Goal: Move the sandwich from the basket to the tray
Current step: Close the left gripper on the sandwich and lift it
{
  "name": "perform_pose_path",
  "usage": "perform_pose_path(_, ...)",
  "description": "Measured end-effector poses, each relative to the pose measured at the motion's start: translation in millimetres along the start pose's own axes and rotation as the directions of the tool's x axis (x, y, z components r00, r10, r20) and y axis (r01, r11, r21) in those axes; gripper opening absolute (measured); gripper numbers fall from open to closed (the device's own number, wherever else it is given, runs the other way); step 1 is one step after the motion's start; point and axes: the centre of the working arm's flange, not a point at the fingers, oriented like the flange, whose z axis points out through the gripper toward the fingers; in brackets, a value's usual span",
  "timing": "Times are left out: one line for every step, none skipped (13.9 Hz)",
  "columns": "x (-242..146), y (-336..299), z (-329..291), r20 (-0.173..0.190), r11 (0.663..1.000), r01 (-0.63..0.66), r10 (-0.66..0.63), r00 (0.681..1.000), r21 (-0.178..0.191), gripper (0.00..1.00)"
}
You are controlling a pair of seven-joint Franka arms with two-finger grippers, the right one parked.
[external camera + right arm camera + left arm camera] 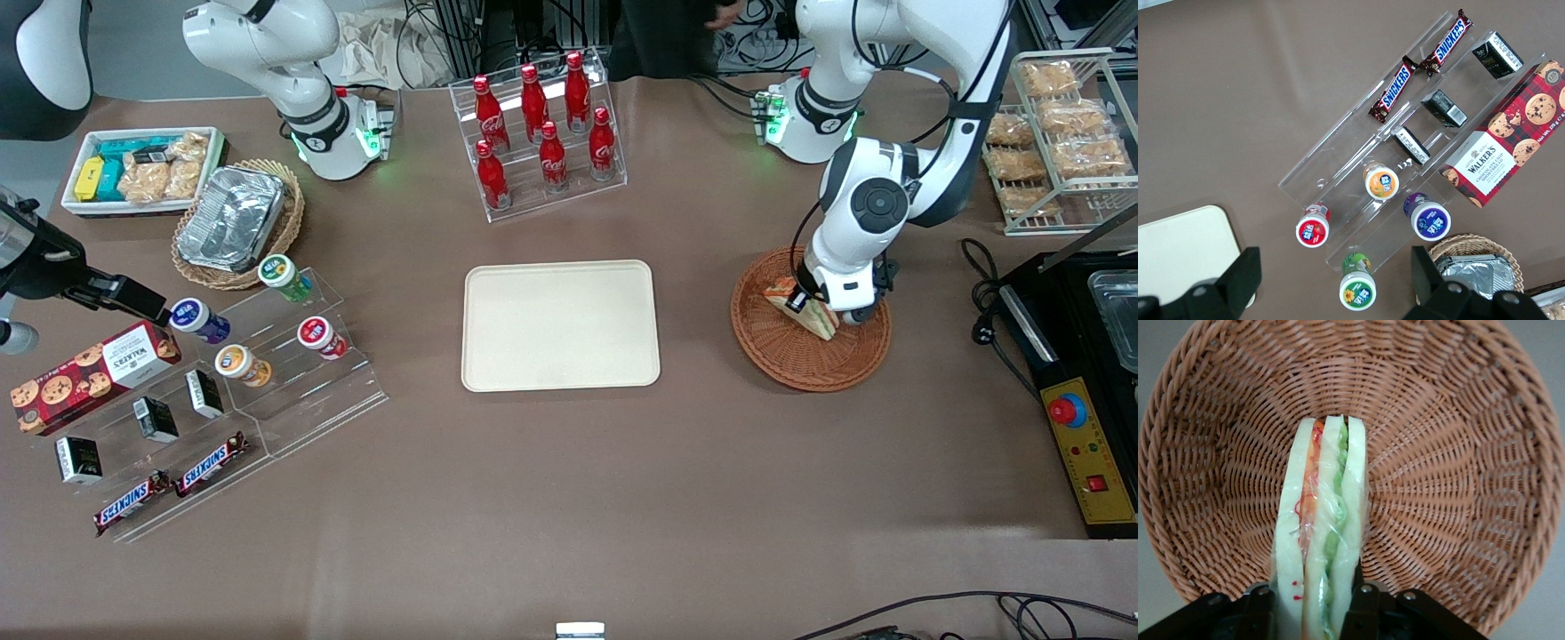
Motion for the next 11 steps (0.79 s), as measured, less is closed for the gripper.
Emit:
perform_pose_path(1,1,-8,-0.008,1.000,-0.007,0.007,1.000,-0.004,0.33)
perform_pose_path(3,3,-20,-0.015,1.000,-0.021,0.021,1.000,-0.001,0.33)
perform_pose_path(6,5,-40,-0.022,0.999,-0.042,0.042,0.999,0.004,0.32)
perform_pose_path(8,8,-64,-0.028,0.998,-0.066,0.066,0.997,0.012,0.30)
perform_pose_path(10,10,-90,-0.032,0.995,-0.093,0.094,0.995,0.024,0.24)
perform_pose_path(11,12,-117,-0.032,0.991,-0.127,0.128,0.991,0.039,0.20)
perform_pose_path(11,15,-143,-0.030,0.984,-0.169,0.170,0.985,0.048,0.20)
perform_pose_path(7,18,-168,-0.018,0.974,-0.221,0.222,0.975,0.048,0.20)
perform_pose_path(4,21,-193,-0.004,0.959,-0.280,0.281,0.960,0.043,0.20)
perform_pose_path(1,23,-216,0.004,0.940,-0.338,0.338,0.941,0.039,0.20)
perform_pose_path(-1,24,-236,0.006,0.919,-0.393,0.393,0.920,0.036,0.20)
